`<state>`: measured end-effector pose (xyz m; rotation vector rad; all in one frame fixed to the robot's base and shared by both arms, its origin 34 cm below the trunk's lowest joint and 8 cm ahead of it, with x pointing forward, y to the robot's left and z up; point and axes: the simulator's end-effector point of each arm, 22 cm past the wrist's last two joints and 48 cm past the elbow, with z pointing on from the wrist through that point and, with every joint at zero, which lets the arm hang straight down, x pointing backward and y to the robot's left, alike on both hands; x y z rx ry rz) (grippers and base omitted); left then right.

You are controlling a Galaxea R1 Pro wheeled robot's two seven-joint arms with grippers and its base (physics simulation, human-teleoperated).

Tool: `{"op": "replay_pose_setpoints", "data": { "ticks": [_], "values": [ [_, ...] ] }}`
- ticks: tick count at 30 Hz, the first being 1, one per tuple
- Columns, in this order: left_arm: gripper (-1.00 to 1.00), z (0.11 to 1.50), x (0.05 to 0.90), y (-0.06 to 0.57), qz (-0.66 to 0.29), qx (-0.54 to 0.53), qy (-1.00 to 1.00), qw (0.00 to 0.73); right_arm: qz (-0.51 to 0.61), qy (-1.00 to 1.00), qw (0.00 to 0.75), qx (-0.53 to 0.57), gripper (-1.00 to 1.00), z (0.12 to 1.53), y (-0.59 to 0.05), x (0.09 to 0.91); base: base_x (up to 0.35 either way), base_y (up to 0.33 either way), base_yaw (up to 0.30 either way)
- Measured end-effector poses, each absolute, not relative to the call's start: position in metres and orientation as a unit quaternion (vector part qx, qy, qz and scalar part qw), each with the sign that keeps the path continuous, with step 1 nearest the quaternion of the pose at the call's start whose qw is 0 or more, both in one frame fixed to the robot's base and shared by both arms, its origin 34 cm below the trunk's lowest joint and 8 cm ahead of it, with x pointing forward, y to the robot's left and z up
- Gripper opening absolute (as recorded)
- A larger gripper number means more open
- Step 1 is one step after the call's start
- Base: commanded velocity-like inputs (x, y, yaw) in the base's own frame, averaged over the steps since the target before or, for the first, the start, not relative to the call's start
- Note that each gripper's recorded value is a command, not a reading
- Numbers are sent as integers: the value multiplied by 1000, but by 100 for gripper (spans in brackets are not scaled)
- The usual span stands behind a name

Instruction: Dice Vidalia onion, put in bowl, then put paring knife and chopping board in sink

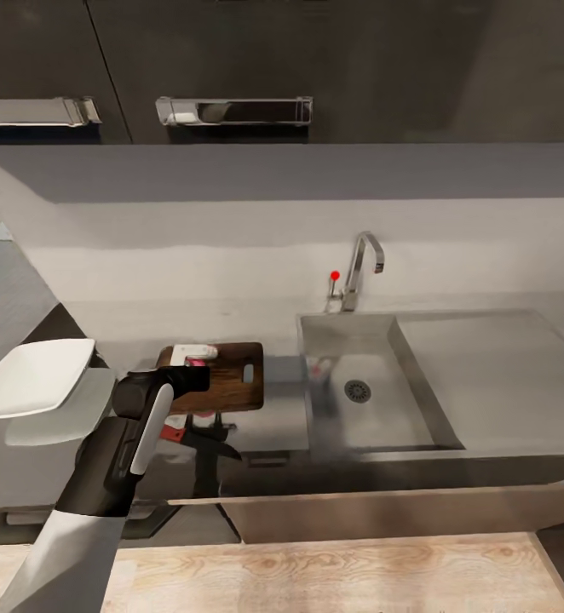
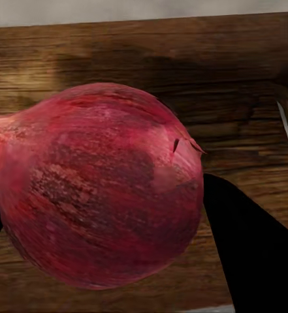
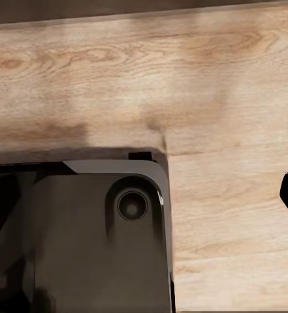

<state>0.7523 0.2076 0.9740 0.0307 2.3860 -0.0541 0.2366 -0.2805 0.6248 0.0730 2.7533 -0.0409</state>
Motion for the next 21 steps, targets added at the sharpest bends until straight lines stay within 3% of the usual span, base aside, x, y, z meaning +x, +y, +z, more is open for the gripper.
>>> {"op": "replay_pose_setpoints", "data": {
  "ticks": [21],
  "values": [
    [-100,969,752,208,-21,11,931,365,-15,982,188,26,100,624,-281,233,-11,0,0]
  ]
}}
